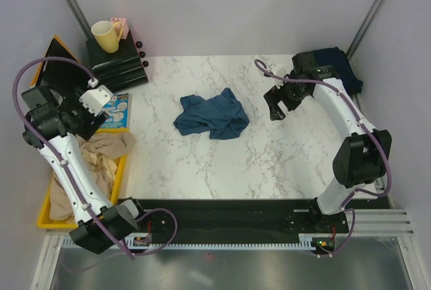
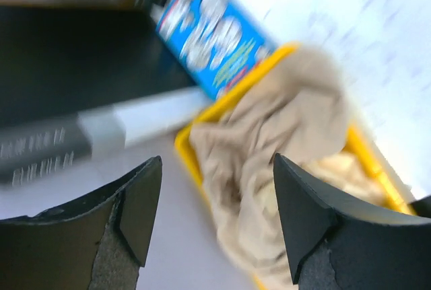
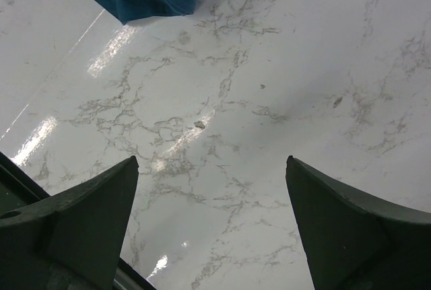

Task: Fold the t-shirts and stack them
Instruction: Flatten the tshirt out

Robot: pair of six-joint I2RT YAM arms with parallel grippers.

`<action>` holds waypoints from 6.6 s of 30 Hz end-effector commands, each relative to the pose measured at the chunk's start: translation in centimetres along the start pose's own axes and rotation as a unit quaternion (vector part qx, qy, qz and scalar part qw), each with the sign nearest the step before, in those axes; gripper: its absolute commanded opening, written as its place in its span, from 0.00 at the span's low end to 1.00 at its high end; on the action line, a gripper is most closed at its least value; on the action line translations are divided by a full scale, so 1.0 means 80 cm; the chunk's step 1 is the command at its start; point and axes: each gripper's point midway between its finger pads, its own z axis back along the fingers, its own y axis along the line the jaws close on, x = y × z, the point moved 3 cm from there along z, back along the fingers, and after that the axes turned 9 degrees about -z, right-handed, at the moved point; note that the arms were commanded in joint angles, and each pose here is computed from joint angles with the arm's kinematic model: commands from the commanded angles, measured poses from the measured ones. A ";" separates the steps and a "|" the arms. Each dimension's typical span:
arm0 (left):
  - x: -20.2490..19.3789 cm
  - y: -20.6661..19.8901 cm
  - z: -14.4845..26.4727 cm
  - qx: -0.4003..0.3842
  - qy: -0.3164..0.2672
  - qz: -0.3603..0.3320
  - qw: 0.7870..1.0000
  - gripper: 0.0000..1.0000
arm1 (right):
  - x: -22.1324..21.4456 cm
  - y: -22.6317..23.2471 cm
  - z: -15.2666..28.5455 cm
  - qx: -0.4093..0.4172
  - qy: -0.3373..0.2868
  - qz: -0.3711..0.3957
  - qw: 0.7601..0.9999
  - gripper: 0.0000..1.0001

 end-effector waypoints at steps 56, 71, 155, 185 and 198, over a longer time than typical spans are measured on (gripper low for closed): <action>0.153 -0.033 -0.283 0.007 0.006 0.245 0.969 0.64 | 0.131 0.285 -0.207 0.060 -0.083 0.394 0.913 0.93; 0.157 -0.037 -0.272 -0.011 -0.010 0.246 0.969 0.64 | 0.138 0.260 -0.323 0.030 -0.050 0.391 0.918 0.82; 0.494 -0.264 -0.429 -0.246 -0.247 -0.006 0.937 0.74 | 0.153 -0.018 0.199 -0.568 -0.165 0.250 0.766 0.00; 0.524 -0.285 -0.413 -0.324 -0.304 -0.009 0.896 0.80 | 0.153 -0.033 0.186 -0.565 -0.157 0.245 0.772 0.00; 0.514 -0.242 -0.420 -0.247 -0.261 0.005 0.933 0.02 | 0.153 -0.034 0.196 -0.576 -0.157 0.237 0.766 0.00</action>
